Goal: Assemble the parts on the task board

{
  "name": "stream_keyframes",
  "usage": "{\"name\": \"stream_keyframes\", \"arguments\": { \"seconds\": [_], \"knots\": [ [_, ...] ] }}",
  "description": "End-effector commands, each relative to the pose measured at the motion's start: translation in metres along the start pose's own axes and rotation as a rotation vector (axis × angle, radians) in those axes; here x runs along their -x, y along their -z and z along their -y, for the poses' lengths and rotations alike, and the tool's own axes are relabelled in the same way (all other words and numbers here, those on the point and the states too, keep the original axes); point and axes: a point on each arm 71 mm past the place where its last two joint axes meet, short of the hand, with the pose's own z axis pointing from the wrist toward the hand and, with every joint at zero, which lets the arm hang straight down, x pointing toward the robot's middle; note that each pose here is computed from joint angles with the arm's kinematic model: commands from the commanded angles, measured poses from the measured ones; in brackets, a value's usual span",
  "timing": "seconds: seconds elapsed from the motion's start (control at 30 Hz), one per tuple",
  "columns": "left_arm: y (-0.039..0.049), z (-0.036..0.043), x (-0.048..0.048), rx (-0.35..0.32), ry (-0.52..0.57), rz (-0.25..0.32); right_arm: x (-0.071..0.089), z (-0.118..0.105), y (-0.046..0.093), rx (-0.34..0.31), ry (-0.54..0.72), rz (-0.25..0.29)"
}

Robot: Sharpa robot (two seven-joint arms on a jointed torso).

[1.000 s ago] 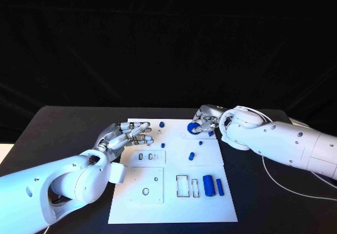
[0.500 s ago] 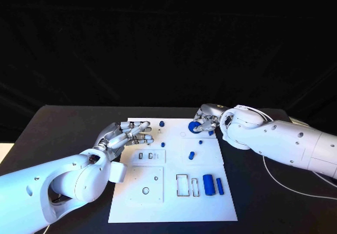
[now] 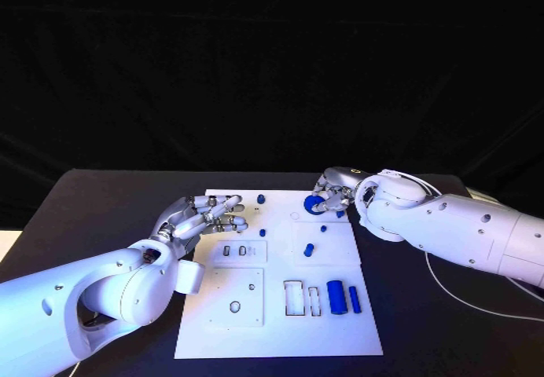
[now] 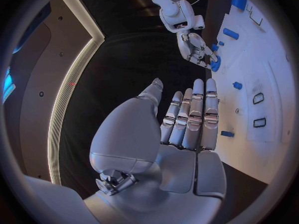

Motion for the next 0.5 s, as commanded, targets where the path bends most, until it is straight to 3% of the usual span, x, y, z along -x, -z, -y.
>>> {"name": "stream_keyframes", "arguments": {
  "seconds": [0.03, 0.5],
  "knots": [
    [-0.0004, 0.0009, -0.0025, -0.007, 0.01, -0.023, -0.003, 0.0011, 0.0008, -0.009, 0.014, -0.006],
    [-0.0004, 0.0009, -0.002, -0.006, 0.01, -0.024, -0.0032, 0.0025, 0.0023, -0.012, 0.011, 0.001]
  ]
}}
